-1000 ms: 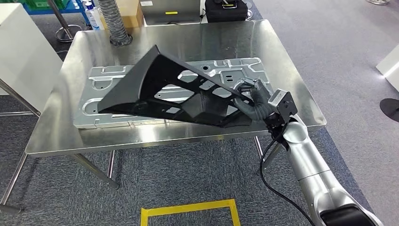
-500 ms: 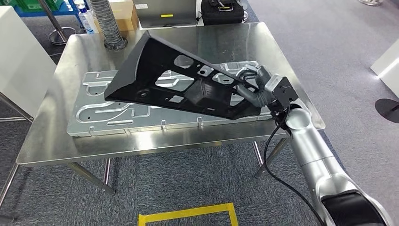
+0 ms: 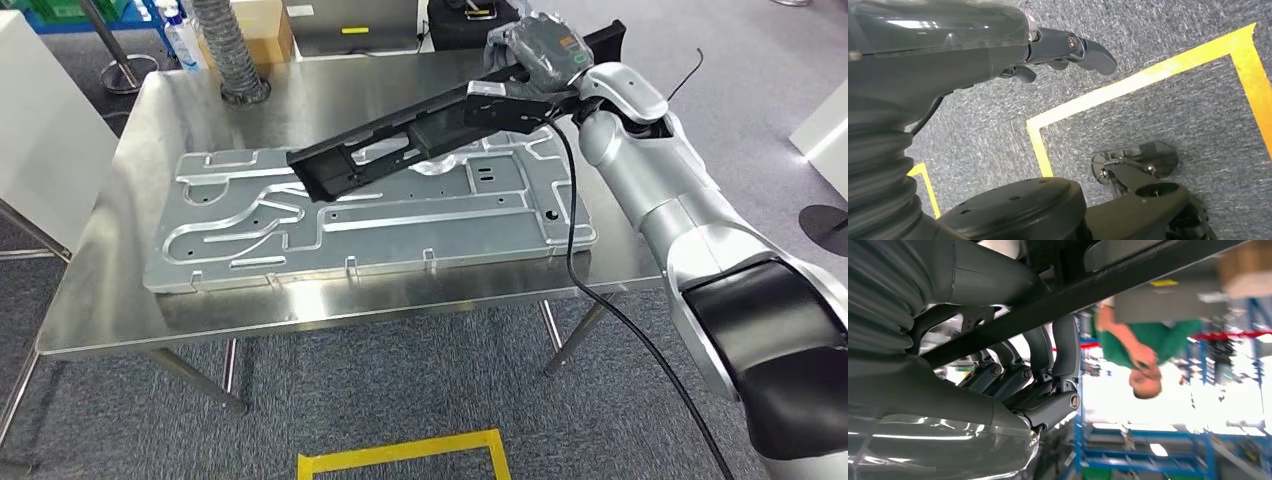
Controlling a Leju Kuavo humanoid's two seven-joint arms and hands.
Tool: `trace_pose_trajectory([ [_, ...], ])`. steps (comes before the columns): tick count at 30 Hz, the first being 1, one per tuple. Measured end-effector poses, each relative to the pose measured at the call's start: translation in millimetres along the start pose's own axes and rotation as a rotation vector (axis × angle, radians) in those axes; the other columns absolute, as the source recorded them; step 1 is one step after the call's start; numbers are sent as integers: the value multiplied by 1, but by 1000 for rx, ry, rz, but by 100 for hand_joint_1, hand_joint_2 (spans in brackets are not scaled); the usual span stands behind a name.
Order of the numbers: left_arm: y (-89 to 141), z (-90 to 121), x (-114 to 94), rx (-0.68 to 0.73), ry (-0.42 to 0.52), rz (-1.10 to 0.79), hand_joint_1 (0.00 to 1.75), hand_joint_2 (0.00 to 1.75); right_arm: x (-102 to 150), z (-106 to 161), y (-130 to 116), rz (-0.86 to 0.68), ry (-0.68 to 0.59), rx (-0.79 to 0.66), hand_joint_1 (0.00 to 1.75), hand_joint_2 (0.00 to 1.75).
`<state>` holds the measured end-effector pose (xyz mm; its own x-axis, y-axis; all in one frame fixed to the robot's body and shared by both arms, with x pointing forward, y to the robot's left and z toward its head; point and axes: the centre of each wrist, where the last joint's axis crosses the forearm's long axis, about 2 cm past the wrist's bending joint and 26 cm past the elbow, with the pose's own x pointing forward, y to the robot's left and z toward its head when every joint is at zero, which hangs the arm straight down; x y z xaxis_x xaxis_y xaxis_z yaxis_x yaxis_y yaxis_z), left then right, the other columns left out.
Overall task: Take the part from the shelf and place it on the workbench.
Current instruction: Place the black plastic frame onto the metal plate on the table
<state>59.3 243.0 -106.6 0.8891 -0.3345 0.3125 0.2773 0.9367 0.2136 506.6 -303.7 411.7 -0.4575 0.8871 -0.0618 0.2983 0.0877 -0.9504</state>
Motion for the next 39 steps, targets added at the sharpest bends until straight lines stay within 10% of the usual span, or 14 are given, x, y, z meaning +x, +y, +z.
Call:
trace_pose_trajectory([
  [13,0,0,-1,52,-138,96,0,175,-25,11,23,295,157,172,175,175],
  [17,-1,1,-4,-5,-111,137,0,175,-31,16,27,296,199,203,0,0],
  [20,-1,1,-6,-29,-78,142,0,175,-30,16,31,300,229,216,0,0],
  [24,-1,2,-9,-23,-50,125,0,0,-18,13,42,288,260,262,0,0],
  [39,0,2,-16,-57,-38,130,0,0,-9,9,49,187,378,498,0,0],
])
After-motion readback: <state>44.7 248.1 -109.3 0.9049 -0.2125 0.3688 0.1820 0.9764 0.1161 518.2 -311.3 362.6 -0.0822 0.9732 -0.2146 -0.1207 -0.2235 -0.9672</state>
